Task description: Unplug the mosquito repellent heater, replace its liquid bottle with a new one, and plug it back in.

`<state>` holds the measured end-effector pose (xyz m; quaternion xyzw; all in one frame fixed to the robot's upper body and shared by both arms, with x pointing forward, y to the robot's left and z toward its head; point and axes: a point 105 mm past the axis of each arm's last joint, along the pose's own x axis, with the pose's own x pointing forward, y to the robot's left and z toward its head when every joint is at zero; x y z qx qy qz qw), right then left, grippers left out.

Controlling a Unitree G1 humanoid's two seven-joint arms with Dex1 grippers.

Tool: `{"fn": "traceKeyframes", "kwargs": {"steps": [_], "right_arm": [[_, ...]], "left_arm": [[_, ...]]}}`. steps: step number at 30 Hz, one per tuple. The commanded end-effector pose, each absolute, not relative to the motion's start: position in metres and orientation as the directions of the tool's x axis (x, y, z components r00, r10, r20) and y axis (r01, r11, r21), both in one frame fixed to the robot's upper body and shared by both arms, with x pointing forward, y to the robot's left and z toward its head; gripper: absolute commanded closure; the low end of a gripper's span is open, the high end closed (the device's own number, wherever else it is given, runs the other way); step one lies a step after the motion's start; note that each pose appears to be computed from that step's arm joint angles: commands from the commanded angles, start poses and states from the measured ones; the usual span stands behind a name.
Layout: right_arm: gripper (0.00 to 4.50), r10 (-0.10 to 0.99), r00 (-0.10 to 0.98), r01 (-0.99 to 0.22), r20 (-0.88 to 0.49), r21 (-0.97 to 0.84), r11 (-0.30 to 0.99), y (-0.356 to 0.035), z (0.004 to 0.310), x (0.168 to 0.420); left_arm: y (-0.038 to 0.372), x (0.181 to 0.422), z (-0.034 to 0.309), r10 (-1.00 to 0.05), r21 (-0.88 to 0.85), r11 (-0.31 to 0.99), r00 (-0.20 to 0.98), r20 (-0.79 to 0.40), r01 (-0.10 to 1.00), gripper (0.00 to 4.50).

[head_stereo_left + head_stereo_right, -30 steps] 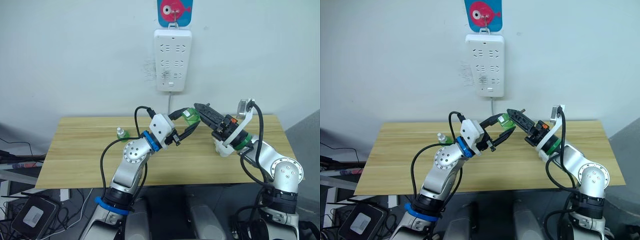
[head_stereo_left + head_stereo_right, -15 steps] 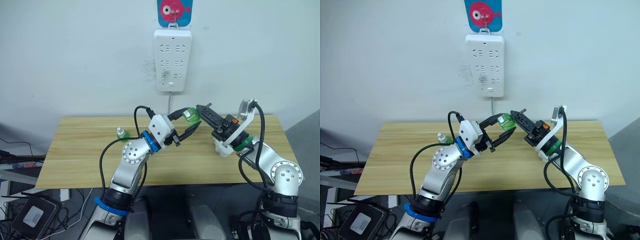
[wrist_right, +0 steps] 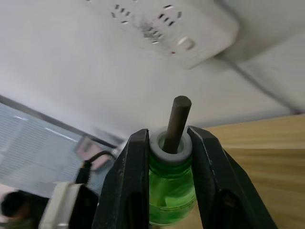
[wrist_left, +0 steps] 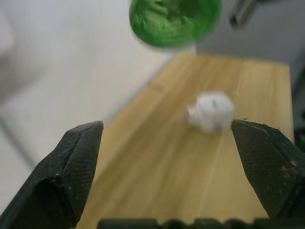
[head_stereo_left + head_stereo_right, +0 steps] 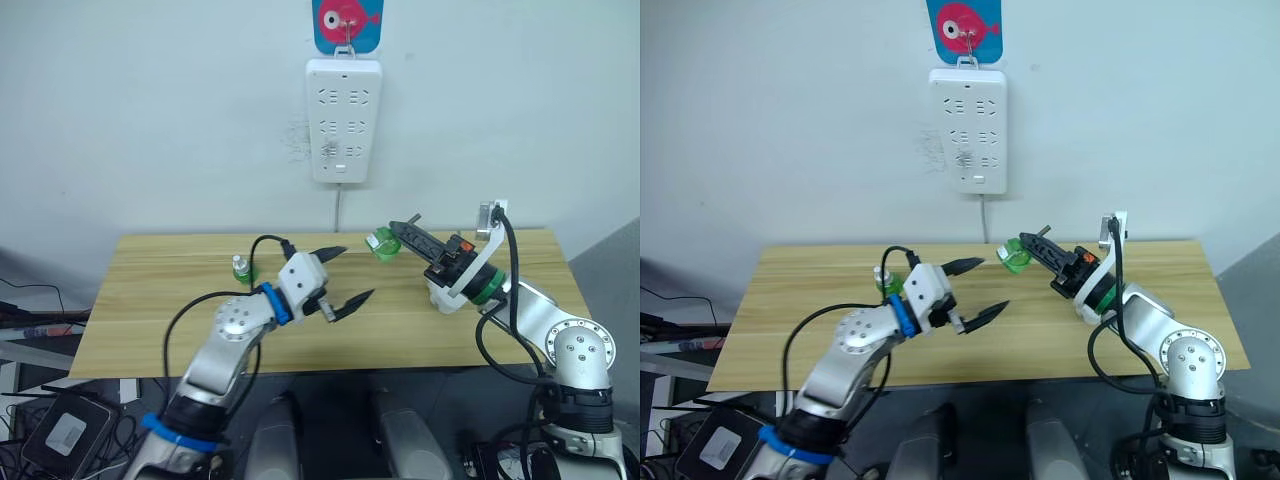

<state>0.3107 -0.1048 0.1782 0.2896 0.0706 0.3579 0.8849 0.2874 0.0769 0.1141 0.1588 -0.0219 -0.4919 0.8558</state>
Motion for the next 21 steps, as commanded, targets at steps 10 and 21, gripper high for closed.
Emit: {"fn": "traceKeyframes", "kwargs": {"steps": [10, 21], "right_arm": [[3.68, 0.366, 0.93, -0.361, 0.013, -0.138, 0.922, -0.113, 0.087, 0.38], [3.68, 0.343, 0.938, -0.346, -0.043, -0.121, 0.931, -0.117, 0.058, 0.407]], "left_arm": [[0.076, 0.271, 0.122, -0.837, 0.179, 0.502, 0.527, -0.146, 0.846, 0.0], [0.073, 0.264, 0.12, -0.835, 0.16, 0.513, 0.533, -0.135, 0.843, 0.0]]}}
